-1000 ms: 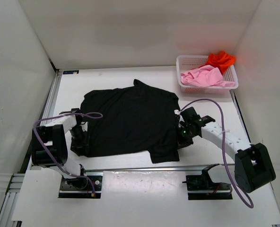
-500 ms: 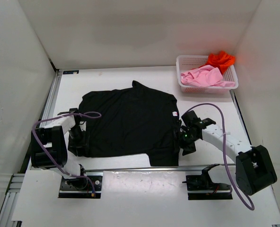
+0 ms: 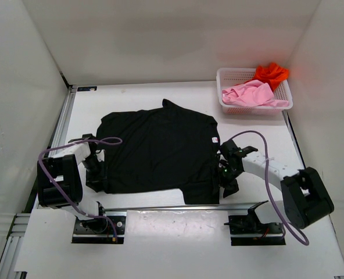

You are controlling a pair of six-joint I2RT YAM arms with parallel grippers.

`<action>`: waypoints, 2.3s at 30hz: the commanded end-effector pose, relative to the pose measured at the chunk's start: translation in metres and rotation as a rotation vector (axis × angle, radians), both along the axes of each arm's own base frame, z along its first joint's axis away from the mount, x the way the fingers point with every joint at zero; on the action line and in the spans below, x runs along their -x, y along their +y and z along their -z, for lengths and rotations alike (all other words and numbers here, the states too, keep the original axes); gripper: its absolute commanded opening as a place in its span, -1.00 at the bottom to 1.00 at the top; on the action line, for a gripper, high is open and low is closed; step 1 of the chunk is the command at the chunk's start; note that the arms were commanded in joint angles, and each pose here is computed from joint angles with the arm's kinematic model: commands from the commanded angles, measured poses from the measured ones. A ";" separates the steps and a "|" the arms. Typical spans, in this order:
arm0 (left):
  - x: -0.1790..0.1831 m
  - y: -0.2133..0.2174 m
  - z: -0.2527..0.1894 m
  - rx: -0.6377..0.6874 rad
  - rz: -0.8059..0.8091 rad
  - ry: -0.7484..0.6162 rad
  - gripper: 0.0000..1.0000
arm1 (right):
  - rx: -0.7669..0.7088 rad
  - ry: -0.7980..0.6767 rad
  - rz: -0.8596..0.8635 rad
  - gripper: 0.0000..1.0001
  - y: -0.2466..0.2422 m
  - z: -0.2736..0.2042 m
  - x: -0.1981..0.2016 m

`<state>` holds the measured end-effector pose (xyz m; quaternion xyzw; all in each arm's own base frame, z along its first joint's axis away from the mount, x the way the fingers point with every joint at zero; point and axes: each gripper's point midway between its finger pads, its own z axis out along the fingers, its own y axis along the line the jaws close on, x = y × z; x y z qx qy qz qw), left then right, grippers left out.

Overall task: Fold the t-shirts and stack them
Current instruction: Grap the side of the flattened tshirt closest away from the robot with both arms, then fold the flattened tshirt in 1/3 of the way

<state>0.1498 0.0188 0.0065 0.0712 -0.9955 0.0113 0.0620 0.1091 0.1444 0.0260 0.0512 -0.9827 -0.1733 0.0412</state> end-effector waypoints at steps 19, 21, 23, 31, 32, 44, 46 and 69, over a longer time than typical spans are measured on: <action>-0.002 -0.004 0.005 0.052 -0.038 -0.013 -0.79 | 0.029 -0.035 0.080 -1.00 0.021 0.022 0.004; -0.006 -0.003 -0.003 0.051 -0.038 -0.019 -0.79 | 0.030 -0.077 0.086 -1.00 0.021 0.012 -0.005; -0.016 0.000 -0.014 0.048 -0.047 -0.036 -0.79 | -0.003 -0.171 0.085 -1.00 0.029 -0.012 -0.025; -0.058 0.005 -0.057 0.037 -0.034 -0.112 -0.79 | -0.002 -0.416 0.072 -1.00 0.030 -0.086 -0.114; -0.065 0.005 -0.059 0.044 -0.034 -0.123 -0.79 | 0.010 -0.440 0.048 -1.00 0.029 -0.089 -0.124; -0.129 0.012 -0.066 0.061 -0.035 -0.145 -0.79 | 0.060 -0.519 0.049 -1.00 0.025 -0.099 -0.243; -0.134 0.011 -0.064 0.072 -0.036 -0.142 -0.79 | 0.066 -0.490 0.044 -1.00 0.025 -0.090 -0.249; -0.241 0.046 -0.062 0.193 -0.136 -0.297 -0.05 | 0.005 -0.438 0.094 -1.00 0.034 -0.069 -0.301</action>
